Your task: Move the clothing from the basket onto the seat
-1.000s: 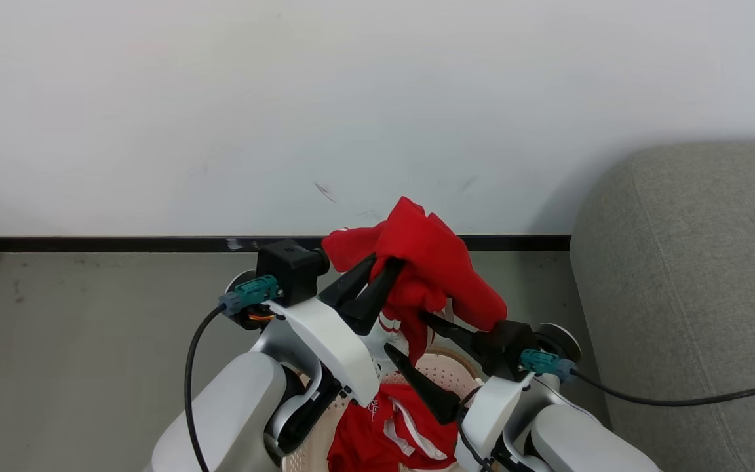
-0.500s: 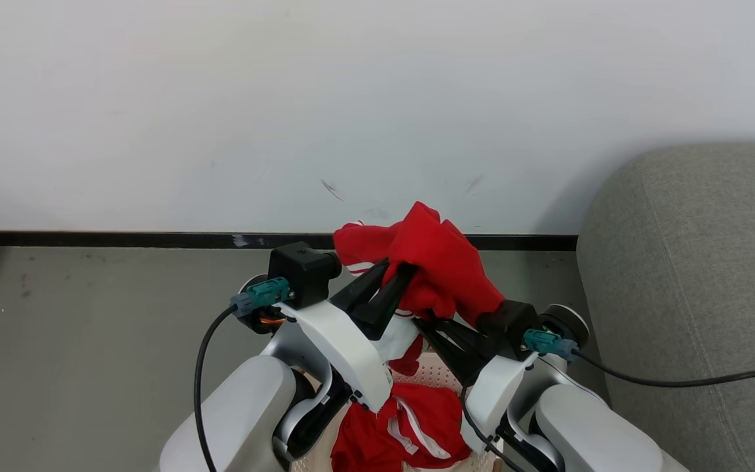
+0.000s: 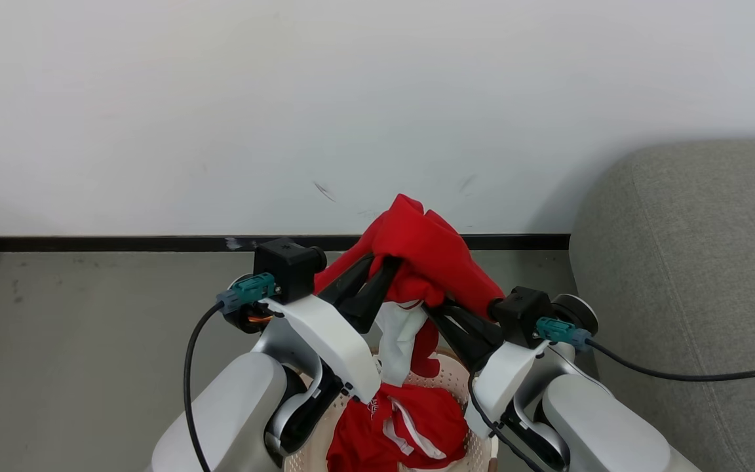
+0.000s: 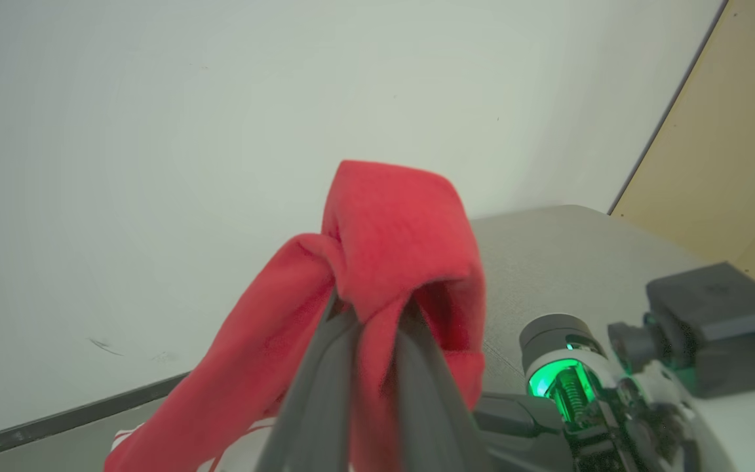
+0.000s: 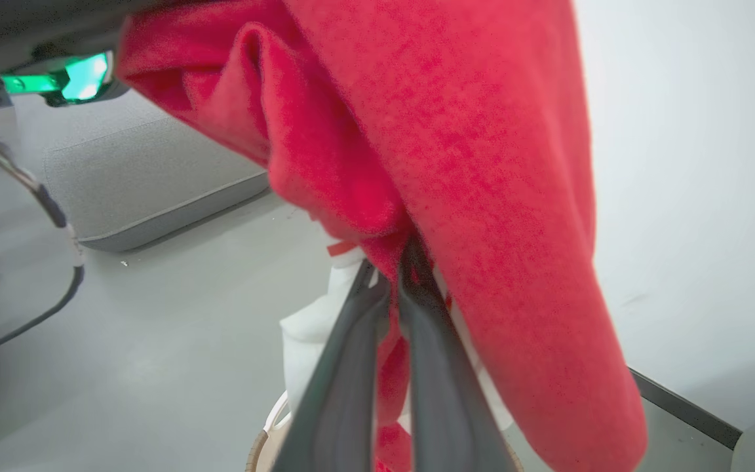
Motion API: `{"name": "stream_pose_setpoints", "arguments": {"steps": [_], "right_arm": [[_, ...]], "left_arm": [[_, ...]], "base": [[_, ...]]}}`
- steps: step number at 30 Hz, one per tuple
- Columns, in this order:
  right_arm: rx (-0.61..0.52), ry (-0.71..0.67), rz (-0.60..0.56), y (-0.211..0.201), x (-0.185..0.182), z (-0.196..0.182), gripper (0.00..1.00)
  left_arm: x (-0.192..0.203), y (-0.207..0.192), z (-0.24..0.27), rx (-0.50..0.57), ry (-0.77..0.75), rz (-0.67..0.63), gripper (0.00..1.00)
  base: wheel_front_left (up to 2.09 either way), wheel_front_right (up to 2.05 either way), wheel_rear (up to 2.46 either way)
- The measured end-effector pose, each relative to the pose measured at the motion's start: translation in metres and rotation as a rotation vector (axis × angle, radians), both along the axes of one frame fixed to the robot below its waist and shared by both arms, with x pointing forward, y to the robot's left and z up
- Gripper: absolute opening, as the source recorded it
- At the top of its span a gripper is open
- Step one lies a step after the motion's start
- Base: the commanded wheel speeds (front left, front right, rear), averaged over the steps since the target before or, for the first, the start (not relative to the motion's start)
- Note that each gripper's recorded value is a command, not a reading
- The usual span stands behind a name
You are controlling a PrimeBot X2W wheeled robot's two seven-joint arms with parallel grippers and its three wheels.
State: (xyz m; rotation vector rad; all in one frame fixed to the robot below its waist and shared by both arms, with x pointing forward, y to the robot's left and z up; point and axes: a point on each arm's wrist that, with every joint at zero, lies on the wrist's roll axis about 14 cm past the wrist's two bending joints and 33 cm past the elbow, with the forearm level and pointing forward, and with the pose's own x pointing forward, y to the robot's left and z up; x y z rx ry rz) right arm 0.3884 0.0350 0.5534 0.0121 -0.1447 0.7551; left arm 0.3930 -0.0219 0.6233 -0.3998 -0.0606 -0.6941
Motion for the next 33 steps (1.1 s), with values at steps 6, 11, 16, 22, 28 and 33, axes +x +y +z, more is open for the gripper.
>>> {"name": "stream_pose_setpoints", "arguments": {"steps": [6,11,16,22,28,33], "right_arm": [[0.017,-0.025,-0.017,-0.005,0.0,0.01,0.0],[0.033,-0.038,-0.037,-0.011,-0.001,0.015,0.0],[0.043,-0.023,-0.071,-0.021,-0.001,0.011,0.0],[0.06,-0.021,-0.114,-0.034,0.001,0.012,0.0],[0.076,-0.047,-0.142,-0.043,0.005,0.021,0.0],[0.077,-0.058,-0.161,-0.049,0.006,0.024,0.0]], "left_arm": [[0.0,0.003,-0.004,0.011,0.003,0.007,0.0],[-0.002,0.006,-0.012,0.018,0.02,0.015,0.0],[-0.004,0.005,-0.013,0.007,0.02,0.017,0.0],[-0.008,0.004,-0.017,-0.002,0.028,0.012,0.0],[-0.011,-0.001,-0.017,-0.004,0.026,-0.005,1.0],[-0.012,-0.002,-0.016,-0.002,0.016,-0.015,1.0]], "base": [[0.0,0.0,0.0],[0.0,0.0,0.0],[0.0,0.0,0.0],[0.0,0.0,0.0],[0.0,0.0,0.0],[0.0,0.0,0.0]]}}
